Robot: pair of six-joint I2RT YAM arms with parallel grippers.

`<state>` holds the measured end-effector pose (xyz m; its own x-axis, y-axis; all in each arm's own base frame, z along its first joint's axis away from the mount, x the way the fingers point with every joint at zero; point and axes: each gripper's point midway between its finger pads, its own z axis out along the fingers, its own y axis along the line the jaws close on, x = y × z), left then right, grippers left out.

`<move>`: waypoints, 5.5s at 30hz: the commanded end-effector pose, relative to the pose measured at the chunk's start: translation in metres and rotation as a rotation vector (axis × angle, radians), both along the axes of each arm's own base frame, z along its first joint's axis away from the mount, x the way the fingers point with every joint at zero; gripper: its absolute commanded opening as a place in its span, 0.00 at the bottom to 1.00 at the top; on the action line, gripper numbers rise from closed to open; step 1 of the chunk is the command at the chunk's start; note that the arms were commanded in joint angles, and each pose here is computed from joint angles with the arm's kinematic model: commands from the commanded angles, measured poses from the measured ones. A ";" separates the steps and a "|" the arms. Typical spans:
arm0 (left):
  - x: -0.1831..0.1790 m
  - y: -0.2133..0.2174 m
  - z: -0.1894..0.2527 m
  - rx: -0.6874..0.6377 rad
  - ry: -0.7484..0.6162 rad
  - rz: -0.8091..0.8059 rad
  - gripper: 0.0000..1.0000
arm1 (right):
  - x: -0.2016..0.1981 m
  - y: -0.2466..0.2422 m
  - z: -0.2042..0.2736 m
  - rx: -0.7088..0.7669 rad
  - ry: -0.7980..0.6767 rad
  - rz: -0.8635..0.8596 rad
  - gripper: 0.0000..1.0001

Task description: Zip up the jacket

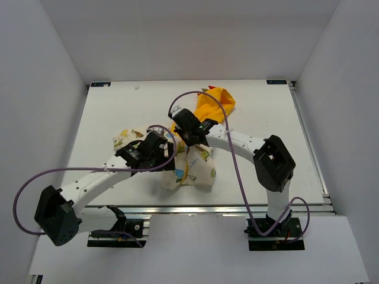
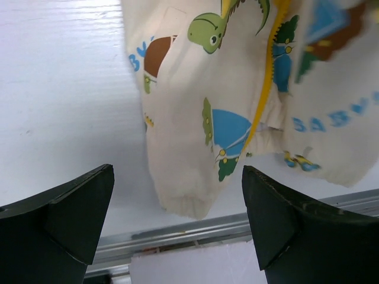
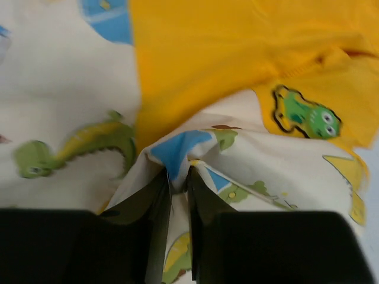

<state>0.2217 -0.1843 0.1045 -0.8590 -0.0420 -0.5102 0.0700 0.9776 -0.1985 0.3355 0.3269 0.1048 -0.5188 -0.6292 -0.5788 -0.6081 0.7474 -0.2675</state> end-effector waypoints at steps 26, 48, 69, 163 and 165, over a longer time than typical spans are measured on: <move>0.041 -0.033 -0.014 -0.024 -0.004 0.008 0.98 | -0.094 -0.160 0.013 0.414 0.105 -0.449 0.89; 0.032 -0.034 -0.074 0.031 0.137 0.016 0.98 | -0.026 -0.081 -0.051 0.504 0.182 -0.305 0.68; 0.037 -0.010 -0.096 0.088 0.179 0.081 0.98 | 0.003 -0.285 0.075 -0.402 -0.347 -0.741 0.16; 0.063 0.014 0.023 -0.115 -0.059 0.115 0.98 | -0.014 -0.057 -0.045 0.145 0.244 -0.307 0.85; 0.063 0.013 0.023 -0.114 -0.060 0.113 0.98 | -0.012 -0.058 -0.045 0.139 0.237 -0.316 0.82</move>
